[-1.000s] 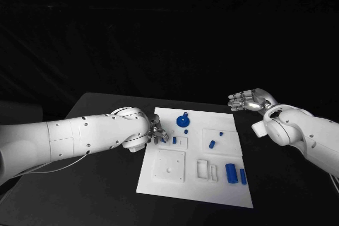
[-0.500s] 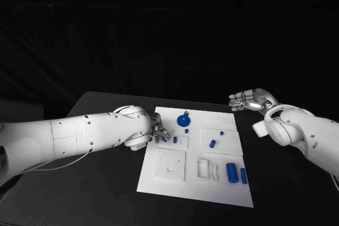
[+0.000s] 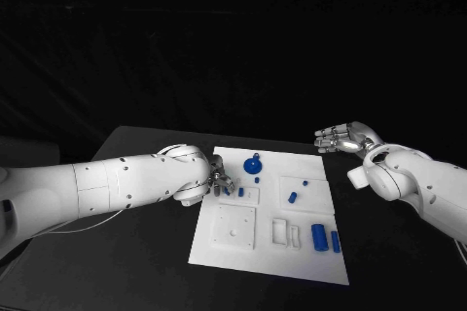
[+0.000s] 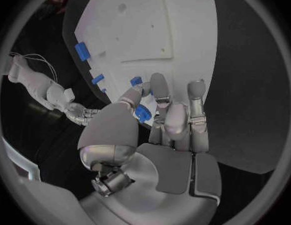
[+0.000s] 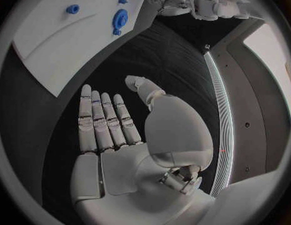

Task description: Assemble the parts on the task board

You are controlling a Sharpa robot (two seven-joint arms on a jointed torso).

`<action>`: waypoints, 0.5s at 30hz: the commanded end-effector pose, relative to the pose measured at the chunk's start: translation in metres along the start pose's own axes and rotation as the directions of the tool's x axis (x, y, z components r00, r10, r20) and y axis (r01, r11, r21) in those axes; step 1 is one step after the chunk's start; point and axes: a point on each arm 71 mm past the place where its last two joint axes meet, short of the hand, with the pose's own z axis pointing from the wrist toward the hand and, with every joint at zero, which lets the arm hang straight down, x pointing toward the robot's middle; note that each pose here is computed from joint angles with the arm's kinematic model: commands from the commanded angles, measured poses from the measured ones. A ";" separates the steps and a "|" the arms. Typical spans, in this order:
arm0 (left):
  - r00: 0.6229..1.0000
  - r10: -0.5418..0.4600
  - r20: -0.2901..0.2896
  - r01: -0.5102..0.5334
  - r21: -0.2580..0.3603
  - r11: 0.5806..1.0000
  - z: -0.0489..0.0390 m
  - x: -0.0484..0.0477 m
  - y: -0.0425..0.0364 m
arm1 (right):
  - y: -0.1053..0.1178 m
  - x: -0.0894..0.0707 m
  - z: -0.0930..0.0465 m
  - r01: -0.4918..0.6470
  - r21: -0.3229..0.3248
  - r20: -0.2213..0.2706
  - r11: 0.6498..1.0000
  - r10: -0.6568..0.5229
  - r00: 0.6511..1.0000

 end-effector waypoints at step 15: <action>0.995 0.073 -0.065 -0.075 -0.016 0.997 0.0003 0.0219 0.0019 | 0.000 0.002 -0.001 0.007 -0.012 -0.018 1.000 -0.007 1.000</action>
